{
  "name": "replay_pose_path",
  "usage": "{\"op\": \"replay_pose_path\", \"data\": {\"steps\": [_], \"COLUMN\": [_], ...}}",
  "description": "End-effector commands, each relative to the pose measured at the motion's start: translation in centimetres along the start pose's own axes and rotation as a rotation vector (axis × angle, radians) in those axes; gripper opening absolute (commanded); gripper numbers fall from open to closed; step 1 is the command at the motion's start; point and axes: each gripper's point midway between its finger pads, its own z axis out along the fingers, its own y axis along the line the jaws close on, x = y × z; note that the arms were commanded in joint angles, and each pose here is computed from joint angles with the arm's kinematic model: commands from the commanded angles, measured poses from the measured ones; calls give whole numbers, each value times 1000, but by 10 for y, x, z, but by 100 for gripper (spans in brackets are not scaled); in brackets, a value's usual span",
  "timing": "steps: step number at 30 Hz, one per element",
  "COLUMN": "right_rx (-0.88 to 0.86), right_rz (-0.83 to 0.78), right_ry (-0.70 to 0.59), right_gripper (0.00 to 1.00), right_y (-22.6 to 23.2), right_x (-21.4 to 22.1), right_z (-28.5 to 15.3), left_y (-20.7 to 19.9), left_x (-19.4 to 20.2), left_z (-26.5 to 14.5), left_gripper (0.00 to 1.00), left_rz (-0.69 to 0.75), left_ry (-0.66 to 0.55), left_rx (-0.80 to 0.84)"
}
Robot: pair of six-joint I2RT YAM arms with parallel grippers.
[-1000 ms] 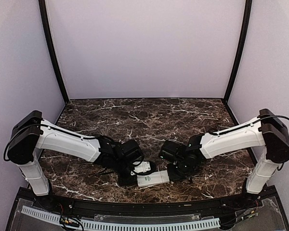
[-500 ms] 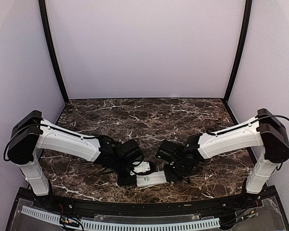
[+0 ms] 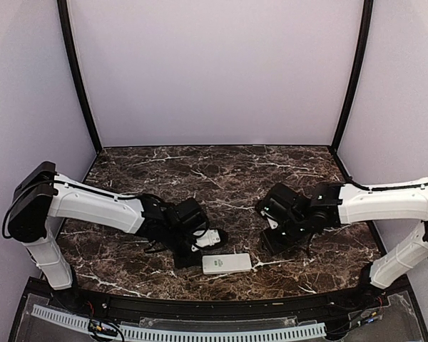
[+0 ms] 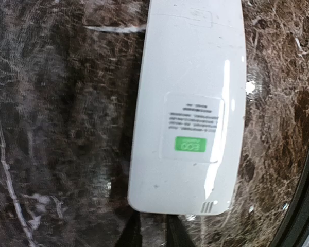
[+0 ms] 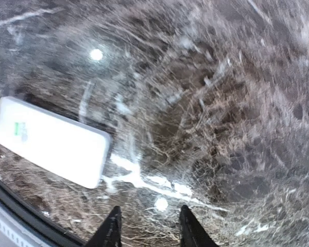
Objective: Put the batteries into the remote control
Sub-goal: Adjust the remote control at the center of the board, then pick up the remote control from the center of the board.
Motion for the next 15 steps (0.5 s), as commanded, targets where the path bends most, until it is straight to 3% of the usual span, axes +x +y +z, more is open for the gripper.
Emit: {"op": "replay_pose_path", "data": {"steps": [1,4,6,8,10,12,15], "right_rx": [-226,-413,-509,-536,-527,-505,-474], "right_rz": [-444,-776,-932,-1016,-1061,-1084,-1131], "right_ry": [-238,-379,-476,-536,-518,-432,-295], "right_gripper": [51,67,74,78,80,96,99], "right_y": [49,85,107,121,131,139,152], "right_x": [-47,-46,-48,-57,-66,-70,-64], "right_z": [-57,-82,-94,-96,-85,-61,-25], "left_y": [39,72,98,113,127,134,141], "left_x": [-38,-42,-39,-34,-28,-25,-19], "left_z": [-61,-105,-130,-145,-157,-166,-183], "left_gripper": [29,59,73,80,83,85,87], "left_rz": [-116,-219,-304,-367,-413,-446,-493], "left_ry": [-227,-360,-430,-463,-475,-490,-546], "left_rx": [-90,-188,-278,-330,-401,-443,-481]}}
